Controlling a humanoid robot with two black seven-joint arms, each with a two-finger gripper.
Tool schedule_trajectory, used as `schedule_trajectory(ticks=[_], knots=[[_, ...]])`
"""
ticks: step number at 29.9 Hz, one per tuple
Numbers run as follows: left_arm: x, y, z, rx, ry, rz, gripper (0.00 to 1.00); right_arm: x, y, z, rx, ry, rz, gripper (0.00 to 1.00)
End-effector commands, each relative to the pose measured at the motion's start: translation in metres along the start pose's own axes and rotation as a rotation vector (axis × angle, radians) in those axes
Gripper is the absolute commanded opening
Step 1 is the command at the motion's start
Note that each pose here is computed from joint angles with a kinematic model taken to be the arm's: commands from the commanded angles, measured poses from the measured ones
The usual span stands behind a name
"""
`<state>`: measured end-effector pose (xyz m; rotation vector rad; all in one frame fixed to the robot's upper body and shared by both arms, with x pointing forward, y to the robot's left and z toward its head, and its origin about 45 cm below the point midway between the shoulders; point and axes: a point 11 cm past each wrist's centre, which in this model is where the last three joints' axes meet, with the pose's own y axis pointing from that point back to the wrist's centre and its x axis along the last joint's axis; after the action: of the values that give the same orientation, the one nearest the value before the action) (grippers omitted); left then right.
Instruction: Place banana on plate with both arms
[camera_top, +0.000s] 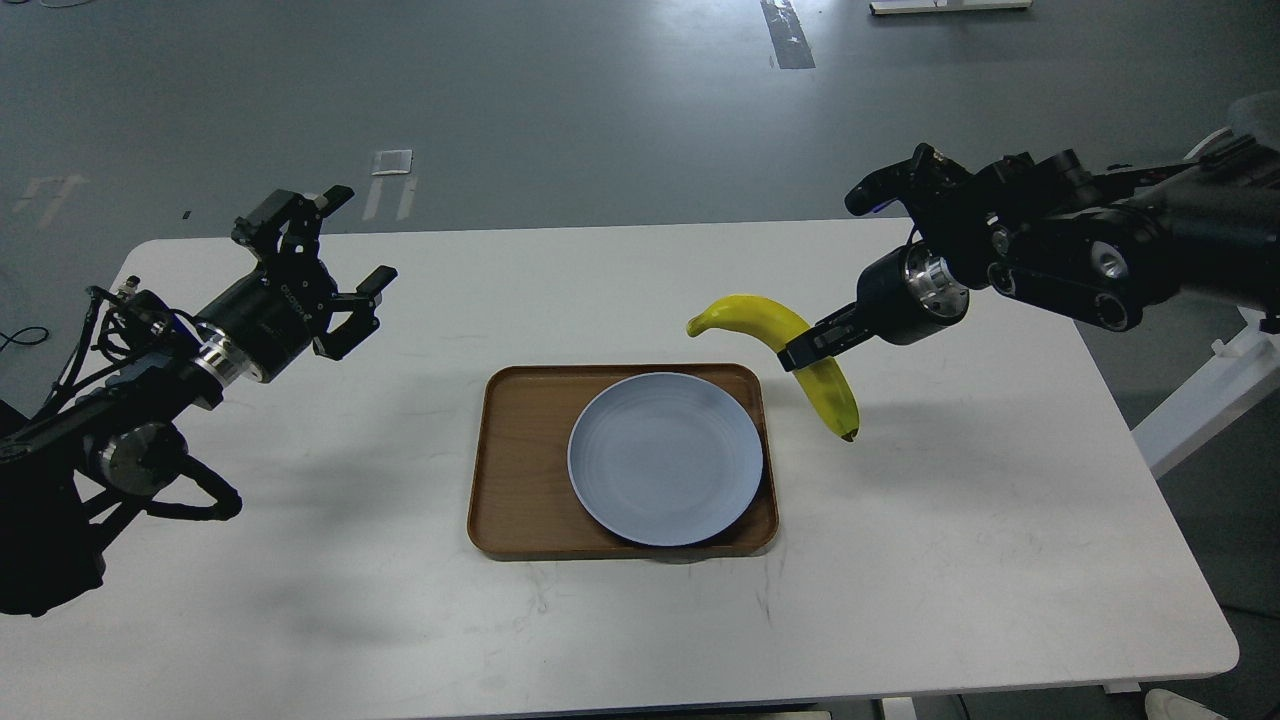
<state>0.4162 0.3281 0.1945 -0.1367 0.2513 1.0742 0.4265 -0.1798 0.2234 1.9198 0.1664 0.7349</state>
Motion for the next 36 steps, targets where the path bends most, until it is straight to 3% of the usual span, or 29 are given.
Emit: schedule_trajectory(ticks=[1, 12, 18, 20, 23, 25, 29, 30, 36], knots=[[0.0, 0.0, 0.0, -0.001, 0.001, 0.0, 0.98, 0.003, -0.019, -0.025, 0.056, -0.009, -0.01, 0.23], [0.002, 0.0, 0.004, -0.013, 0.003, 0.006, 0.98, -0.009, -0.062, -0.055, 0.111, 0.002, -0.058, 0.25], [0.002, 0.0, 0.004, -0.013, 0.002, 0.007, 0.98, -0.011, -0.067, -0.056, 0.104, 0.012, -0.07, 0.37], [0.002, 0.0, 0.004, -0.013, 0.003, 0.006, 0.98, -0.012, -0.067, -0.053, 0.096, 0.013, -0.072, 0.46], [0.002, 0.0, 0.004, -0.015, 0.003, 0.006, 0.98, -0.013, -0.065, -0.047, 0.078, 0.013, -0.073, 0.51], [0.002, 0.0, 0.004, -0.013, 0.004, 0.007, 0.98, -0.013, -0.065, -0.044, 0.07, 0.012, -0.072, 0.66], [0.001, 0.0, 0.003, -0.013, 0.004, 0.005, 0.98, -0.012, -0.063, -0.042, 0.066, 0.007, -0.067, 0.8], [0.001, 0.0, 0.003, -0.013, 0.005, 0.006, 0.98, -0.012, -0.062, -0.04, 0.065, 0.003, -0.063, 0.87], [0.002, 0.0, 0.005, -0.016, 0.003, 0.006, 0.98, 0.014, -0.024, -0.01, 0.085, -0.166, 0.103, 0.96]])
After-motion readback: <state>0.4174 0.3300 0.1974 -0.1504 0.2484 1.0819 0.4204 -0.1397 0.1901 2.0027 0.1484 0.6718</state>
